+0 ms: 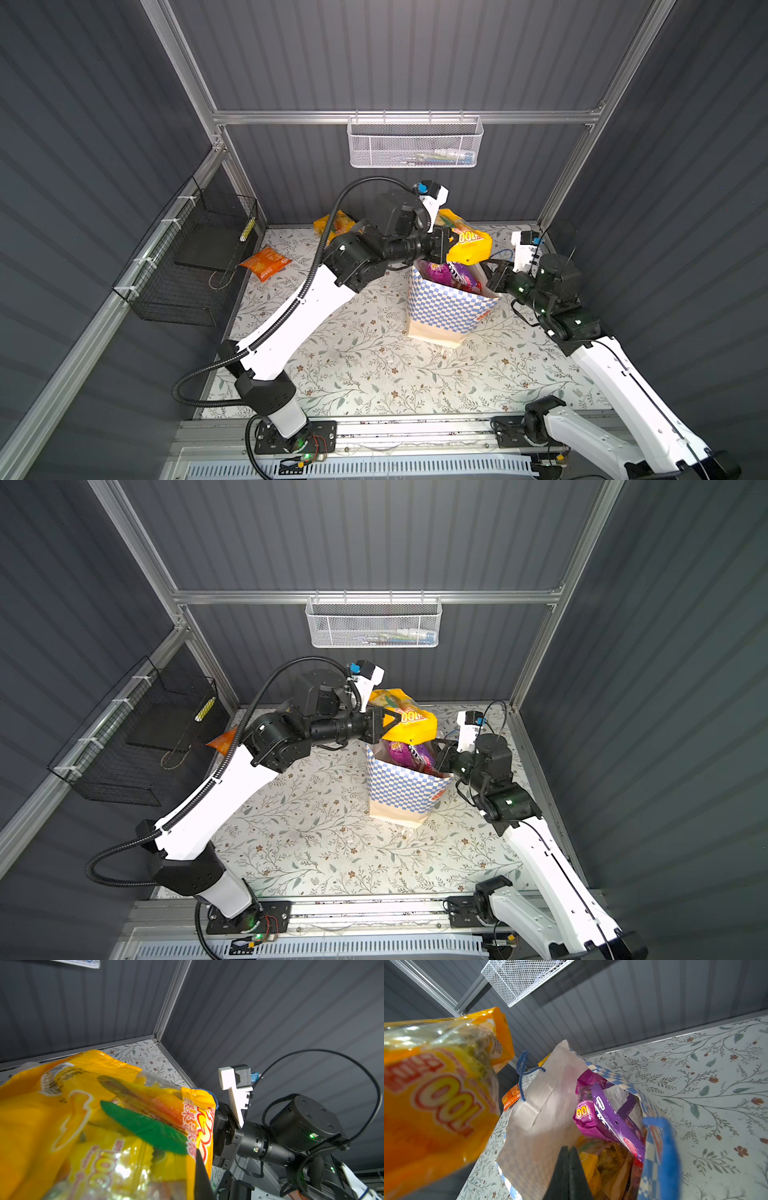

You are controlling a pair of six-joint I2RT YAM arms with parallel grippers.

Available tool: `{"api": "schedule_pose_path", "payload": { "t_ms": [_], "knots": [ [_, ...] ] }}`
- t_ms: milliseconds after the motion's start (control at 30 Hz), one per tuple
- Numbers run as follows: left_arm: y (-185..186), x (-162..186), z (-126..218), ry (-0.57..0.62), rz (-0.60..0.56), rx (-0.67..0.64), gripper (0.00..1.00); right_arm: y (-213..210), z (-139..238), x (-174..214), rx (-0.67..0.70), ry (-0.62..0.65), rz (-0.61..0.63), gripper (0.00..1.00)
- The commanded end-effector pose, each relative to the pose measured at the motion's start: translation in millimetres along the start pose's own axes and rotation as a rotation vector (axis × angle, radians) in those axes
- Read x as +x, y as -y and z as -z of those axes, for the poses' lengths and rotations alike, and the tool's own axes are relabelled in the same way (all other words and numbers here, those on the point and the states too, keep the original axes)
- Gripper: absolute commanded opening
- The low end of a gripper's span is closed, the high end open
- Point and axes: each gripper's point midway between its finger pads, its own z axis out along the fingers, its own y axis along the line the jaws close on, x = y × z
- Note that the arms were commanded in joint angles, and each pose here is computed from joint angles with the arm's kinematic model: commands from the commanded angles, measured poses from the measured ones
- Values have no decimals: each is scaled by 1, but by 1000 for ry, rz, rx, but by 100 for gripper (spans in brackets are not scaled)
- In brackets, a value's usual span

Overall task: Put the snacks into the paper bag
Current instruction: 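Lift the yellow bag with the left gripper and carry it over the paper bag, then lower the yellow bag into the paper bag with the left gripper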

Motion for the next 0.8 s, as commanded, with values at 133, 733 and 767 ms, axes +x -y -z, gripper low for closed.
{"api": "schedule_pose_path", "payload": {
  "t_ms": [133, 733, 767],
  "knots": [
    [26, -22, 2, 108, -17, 52, 0, -4, 4, -6, -6, 20, 22, 0],
    [-22, 0, -46, 21, -20, -157, 0, -7, 10, -9, -3, 36, 36, 0],
    [-24, 1, -48, 16, -20, -166, 0, -6, 10, -9, 0, 36, 36, 0]
  ]
}}
